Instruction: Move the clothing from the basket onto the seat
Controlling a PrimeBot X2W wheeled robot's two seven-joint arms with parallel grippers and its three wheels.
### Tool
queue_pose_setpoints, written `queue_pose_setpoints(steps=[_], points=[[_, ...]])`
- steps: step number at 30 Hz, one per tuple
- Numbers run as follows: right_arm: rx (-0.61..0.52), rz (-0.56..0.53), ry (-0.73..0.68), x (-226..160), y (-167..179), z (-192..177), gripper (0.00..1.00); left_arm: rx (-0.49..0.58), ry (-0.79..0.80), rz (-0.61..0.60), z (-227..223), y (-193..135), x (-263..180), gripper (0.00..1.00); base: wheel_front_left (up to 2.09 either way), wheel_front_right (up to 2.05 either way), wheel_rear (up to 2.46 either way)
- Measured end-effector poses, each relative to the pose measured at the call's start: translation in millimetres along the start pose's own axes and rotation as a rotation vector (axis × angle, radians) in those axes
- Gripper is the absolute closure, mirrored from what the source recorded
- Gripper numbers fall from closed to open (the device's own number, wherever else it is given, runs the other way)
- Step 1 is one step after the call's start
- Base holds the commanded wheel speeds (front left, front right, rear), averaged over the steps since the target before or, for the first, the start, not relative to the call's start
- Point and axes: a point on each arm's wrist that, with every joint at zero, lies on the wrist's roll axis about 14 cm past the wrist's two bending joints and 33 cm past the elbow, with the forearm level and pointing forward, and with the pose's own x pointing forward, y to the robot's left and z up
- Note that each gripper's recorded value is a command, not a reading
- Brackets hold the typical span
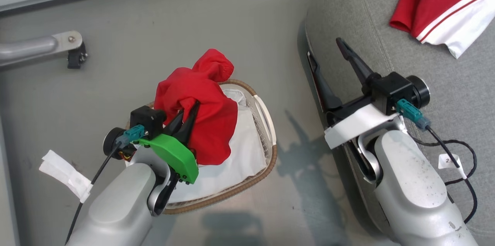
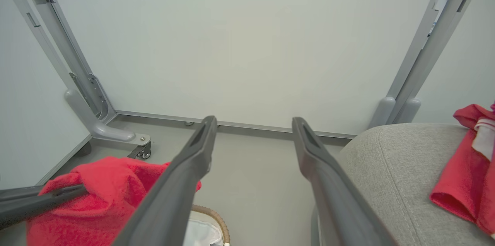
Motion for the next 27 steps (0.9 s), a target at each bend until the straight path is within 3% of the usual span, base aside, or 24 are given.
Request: queue_pose_setpoints(steps=[18,27], points=[[0.012,0.049,-0.008,-46.5,34.5,18.3,0.00,0.165,-0.445,0.026,146.2,-43.4,-68.6,1.00,0.00,0.00,0.00],[0.003,0.119,0.028,-63.7,62.0,8.9,0.00,0.217,-0.562,0.040,179.6,-57.6,-97.3,1.00,0.00,0.00,0.00]])
